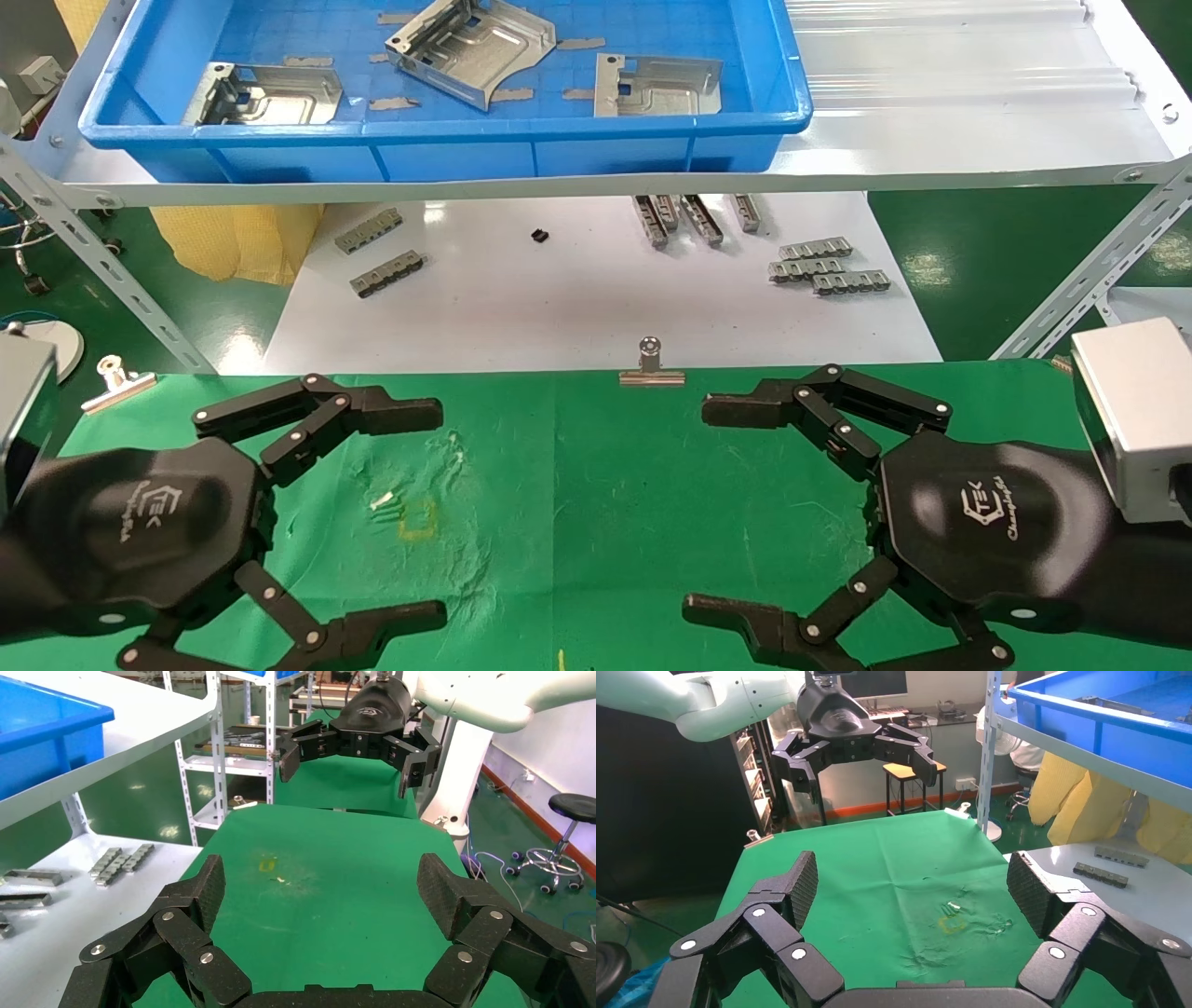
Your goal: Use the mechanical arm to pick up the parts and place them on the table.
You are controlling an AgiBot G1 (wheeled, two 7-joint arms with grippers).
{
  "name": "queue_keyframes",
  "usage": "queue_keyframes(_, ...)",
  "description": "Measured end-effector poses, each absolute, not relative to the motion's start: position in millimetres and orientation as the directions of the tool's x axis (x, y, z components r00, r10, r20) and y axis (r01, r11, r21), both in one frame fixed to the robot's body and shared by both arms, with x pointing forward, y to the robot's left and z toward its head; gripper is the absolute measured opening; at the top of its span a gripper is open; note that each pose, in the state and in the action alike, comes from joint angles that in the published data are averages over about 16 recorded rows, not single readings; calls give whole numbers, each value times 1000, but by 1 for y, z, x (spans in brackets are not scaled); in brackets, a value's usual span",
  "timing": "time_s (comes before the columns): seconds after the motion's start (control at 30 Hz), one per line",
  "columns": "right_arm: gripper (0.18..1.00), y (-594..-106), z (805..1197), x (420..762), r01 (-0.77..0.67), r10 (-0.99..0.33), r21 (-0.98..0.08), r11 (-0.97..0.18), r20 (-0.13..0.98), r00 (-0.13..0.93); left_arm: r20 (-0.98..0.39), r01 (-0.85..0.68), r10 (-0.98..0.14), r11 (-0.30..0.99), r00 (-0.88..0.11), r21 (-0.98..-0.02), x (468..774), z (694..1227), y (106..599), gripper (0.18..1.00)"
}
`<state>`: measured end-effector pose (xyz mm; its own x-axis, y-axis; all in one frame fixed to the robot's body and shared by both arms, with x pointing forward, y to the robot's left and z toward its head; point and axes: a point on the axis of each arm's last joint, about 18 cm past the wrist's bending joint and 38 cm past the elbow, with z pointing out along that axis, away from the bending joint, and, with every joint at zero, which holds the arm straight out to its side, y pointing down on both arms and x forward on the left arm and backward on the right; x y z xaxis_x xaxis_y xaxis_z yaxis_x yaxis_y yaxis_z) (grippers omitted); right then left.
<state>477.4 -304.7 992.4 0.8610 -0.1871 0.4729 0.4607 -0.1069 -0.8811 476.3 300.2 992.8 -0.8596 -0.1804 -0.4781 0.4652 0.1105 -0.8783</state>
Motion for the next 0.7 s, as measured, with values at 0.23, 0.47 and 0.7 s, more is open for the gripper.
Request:
queue_keyframes(0.23, 1000, -305, 992, 477, 461, -187, -881, -107, 473, 861, -478, 465, -180, 111, -860, -878, 476, 993, 300, 1001)
queue_keyframes(0.47, 999, -305, 992, 477, 461, -187, -881, -107, 473, 861, -478, 465, -180, 111, -860, -878, 476, 993, 300, 1001)
queue_keyframes(0.7, 987, -305, 992, 477, 461, -187, -881, -107, 473, 861, -478, 465, -180, 111, -860, -878, 476, 993, 300, 1001)
